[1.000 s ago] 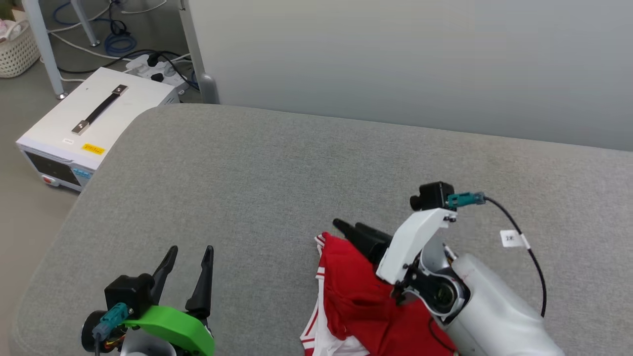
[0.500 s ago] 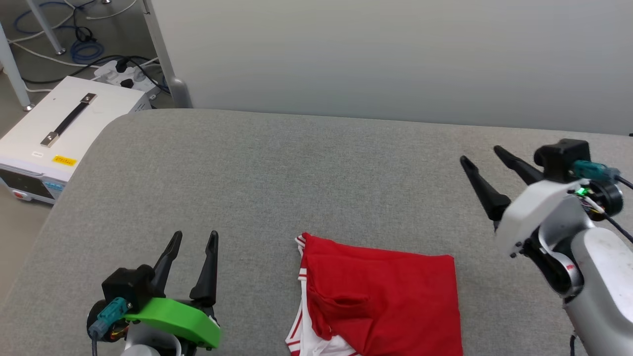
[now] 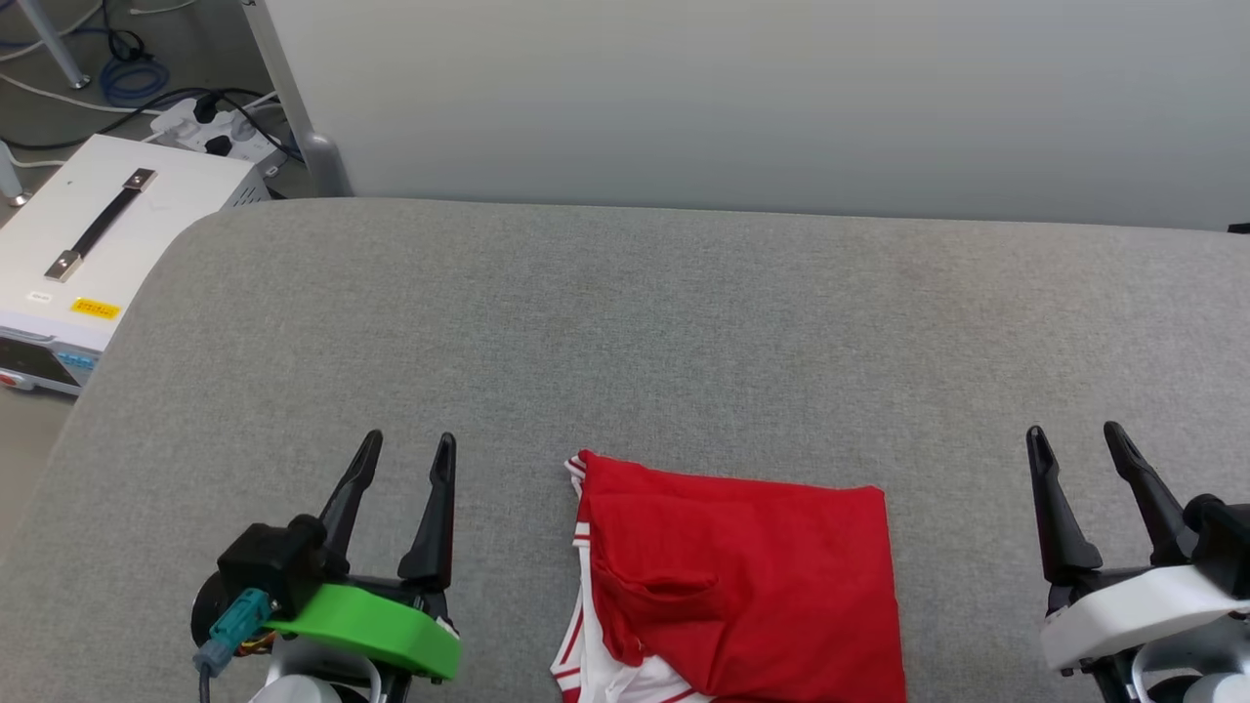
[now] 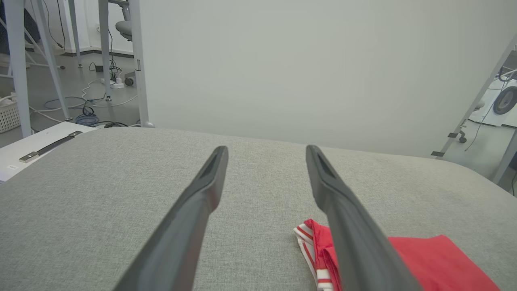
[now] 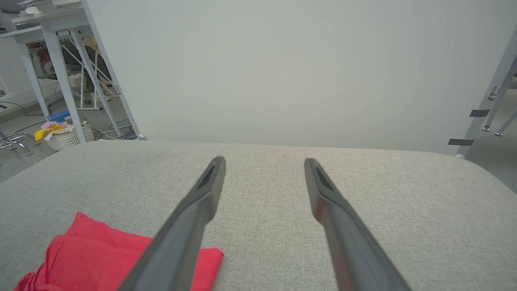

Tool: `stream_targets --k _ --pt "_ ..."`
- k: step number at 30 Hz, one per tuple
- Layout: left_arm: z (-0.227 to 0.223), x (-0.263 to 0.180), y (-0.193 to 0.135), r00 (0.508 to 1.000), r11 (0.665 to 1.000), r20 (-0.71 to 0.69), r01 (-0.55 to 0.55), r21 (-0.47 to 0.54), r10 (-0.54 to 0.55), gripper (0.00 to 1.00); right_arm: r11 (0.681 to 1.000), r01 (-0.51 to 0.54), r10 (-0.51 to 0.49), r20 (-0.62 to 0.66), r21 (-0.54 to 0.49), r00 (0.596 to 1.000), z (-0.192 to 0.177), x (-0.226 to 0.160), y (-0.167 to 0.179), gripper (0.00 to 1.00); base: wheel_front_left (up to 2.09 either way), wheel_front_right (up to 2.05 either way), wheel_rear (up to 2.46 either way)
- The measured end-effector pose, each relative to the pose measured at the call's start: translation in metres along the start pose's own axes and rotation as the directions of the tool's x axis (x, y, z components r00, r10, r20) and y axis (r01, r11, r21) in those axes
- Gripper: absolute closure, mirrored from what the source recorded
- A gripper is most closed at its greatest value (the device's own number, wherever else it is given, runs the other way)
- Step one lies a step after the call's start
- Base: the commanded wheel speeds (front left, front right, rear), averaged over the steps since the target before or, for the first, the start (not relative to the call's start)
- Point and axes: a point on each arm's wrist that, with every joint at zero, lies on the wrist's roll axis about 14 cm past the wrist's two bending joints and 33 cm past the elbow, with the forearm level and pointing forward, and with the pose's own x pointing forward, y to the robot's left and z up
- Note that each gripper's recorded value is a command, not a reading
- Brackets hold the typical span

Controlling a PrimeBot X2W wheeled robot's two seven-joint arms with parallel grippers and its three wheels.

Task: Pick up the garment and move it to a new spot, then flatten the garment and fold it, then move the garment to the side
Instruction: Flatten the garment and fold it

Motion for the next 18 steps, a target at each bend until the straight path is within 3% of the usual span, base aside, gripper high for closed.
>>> stream_targets --k 12,18 --pt "-0.002 -0.002 -0.004 1.0 0.999 0.0 0.012 0.03 -0.012 0.0 1.0 0.002 -0.002 -0.014 0.017 1.0 -0.006 -0.001 0.005 0.0 0.0 0.0 0.0" --pt "-0.005 -0.004 -0.003 1.0 0.999 -0.01 0.007 0.032 -0.007 0.0 1.0 -0.024 0.026 -0.12 0.013 0.992 -0.022 0.001 0.012 0.0 0.0 0.0 0.0"
